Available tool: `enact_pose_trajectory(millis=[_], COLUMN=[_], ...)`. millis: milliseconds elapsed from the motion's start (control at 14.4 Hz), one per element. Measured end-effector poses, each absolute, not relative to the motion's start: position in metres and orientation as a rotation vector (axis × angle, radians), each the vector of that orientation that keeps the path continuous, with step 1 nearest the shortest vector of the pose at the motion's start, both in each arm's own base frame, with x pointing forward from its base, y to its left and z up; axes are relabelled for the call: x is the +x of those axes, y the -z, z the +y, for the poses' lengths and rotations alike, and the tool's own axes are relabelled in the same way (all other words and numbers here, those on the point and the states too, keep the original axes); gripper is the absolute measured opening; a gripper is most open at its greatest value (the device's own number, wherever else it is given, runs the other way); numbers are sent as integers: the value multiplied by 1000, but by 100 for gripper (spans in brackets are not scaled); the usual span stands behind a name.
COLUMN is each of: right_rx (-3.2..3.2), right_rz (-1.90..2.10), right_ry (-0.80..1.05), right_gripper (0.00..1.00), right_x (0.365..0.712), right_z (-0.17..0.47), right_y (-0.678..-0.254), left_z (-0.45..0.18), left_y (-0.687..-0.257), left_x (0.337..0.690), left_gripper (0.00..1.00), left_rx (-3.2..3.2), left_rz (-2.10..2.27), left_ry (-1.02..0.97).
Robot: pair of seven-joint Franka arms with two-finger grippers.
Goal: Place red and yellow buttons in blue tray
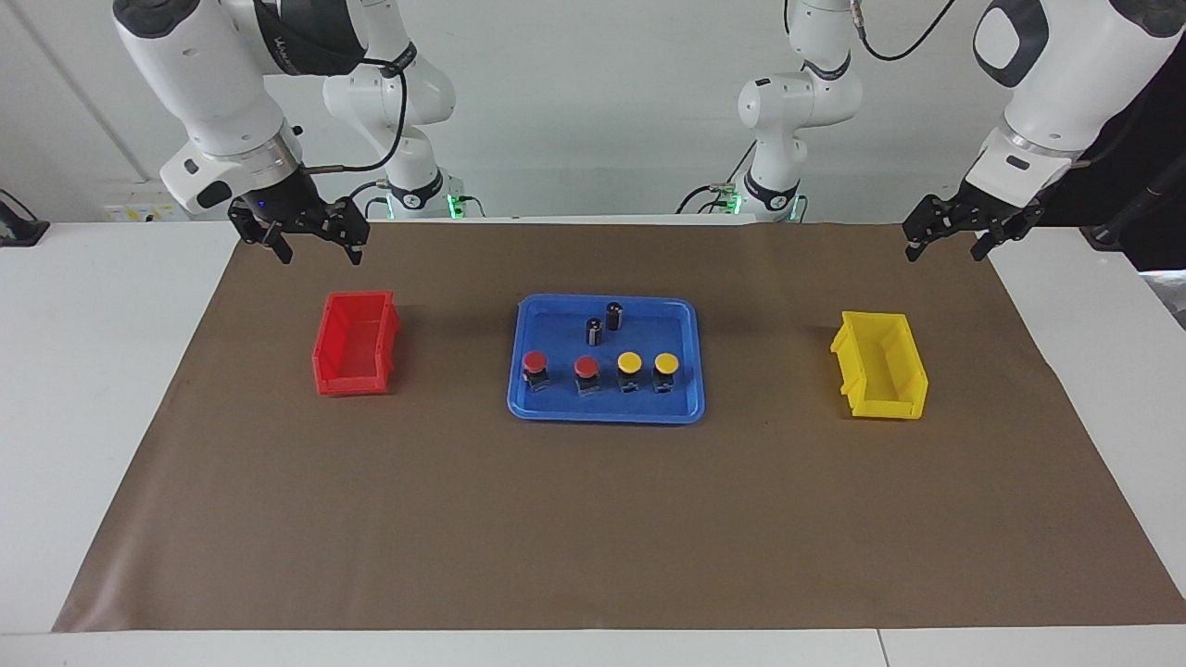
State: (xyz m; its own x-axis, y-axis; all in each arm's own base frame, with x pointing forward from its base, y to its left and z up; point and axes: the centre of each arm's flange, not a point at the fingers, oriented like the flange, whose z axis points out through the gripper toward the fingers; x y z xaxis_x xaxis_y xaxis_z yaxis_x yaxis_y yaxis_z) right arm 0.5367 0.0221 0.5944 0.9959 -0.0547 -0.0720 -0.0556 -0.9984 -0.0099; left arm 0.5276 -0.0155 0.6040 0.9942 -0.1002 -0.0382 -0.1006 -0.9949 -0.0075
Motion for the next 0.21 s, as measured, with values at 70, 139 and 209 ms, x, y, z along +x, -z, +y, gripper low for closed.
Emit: enact_pose_trajectory(millis=[70, 139, 209], right_rx=[-3127, -3127, -3127], right_rz=[86, 86, 86], right_ry=[-113, -113, -113], right_gripper=[100, 100, 100], right_x=[537, 537, 537], right_z=[22, 22, 22], right_y=[-594, -594, -594], left_z=[-15, -15, -15], left_y=[-607, -610, -613], left_x=[527, 526, 526], left_gripper=[100, 100, 100], left_rx=[-3128, -3127, -3127], left_rz=[157, 157, 157], left_ry=[-60, -63, -58])
